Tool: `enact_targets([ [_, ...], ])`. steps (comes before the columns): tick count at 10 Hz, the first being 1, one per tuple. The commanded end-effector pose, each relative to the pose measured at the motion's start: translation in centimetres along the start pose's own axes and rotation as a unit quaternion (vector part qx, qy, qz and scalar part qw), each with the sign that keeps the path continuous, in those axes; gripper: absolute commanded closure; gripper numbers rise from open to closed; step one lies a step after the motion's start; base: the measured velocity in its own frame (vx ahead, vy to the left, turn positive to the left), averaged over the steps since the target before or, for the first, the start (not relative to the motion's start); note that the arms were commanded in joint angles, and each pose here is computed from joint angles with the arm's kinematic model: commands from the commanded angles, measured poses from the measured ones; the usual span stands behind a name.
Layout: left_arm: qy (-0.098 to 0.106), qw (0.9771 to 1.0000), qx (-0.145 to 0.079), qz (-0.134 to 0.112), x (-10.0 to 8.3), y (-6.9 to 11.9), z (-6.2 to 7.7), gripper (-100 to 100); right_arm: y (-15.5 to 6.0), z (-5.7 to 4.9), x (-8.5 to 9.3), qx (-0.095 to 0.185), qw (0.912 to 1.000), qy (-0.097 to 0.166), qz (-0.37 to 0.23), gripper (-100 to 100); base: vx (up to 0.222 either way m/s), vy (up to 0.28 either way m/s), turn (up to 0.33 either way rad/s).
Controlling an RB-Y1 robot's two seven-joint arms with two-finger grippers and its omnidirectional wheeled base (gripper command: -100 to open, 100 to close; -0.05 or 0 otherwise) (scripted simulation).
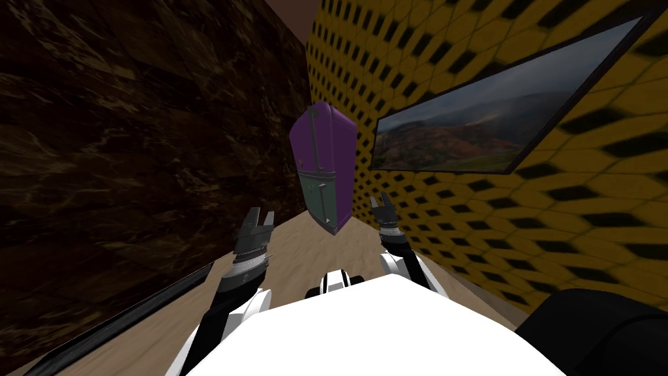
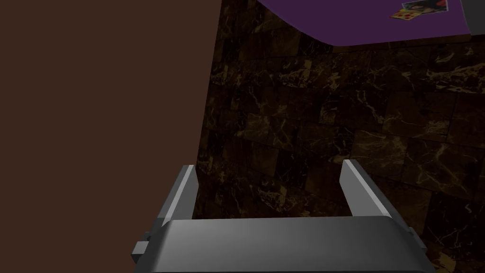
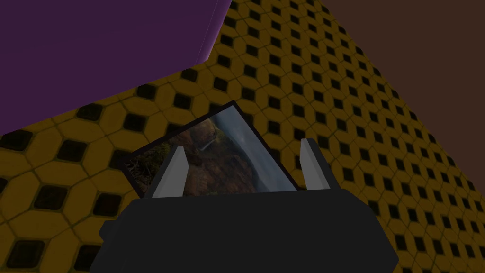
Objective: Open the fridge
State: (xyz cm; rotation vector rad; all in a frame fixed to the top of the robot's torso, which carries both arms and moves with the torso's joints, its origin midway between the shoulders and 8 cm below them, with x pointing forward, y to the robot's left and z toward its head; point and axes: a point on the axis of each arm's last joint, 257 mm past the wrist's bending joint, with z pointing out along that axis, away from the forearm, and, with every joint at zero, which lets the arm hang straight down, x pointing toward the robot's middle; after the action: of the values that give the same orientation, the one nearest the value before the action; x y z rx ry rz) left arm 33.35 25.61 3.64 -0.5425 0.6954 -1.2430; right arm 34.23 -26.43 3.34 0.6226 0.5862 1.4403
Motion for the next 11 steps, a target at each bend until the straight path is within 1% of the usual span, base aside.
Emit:
enact_targets([
  [1, 0.016, 0.9997, -0.016, 0.008, 0.0, 0.9, 0.0, -100, 0.0, 0.0, 0.0, 0.0, 1.0, 0.0, 0.0, 0, 0.142, -0.112, 0.059],
  [3, 0.021, 0.9992, -0.032, 0.012, -0.3, 1.8, 0.1, -100, 0.0, 0.0, 0.0, 0.0, 1.0, 0.0, 0.0, 0, 0.157, -0.13, 0.068],
  [6, 0.021, 0.9978, -0.06, 0.016, -1.0, 3.4, 0.1, -100, 0.0, 0.0, 0.0, 0.0, 1.0, 0.0, 0.0, 0, 0.148, -0.143, 0.083],
  [8, 0.018, 0.9965, -0.08, 0.018, -1.6, 4.5, 0.1, -100, 0.0, 0.0, 0.0, 0.0, 1.0, 0.0, 0.0, 0, 0.196, -0.168, 0.089],
  [11, 0.01, 0.9938, -0.109, 0.019, -2.6, 6.1, 0.0, -100, 0.0, 0.0, 0.0, 0.0, 1.0, 0.0, 0.0, 0, 0.192, -0.145, 0.077],
])
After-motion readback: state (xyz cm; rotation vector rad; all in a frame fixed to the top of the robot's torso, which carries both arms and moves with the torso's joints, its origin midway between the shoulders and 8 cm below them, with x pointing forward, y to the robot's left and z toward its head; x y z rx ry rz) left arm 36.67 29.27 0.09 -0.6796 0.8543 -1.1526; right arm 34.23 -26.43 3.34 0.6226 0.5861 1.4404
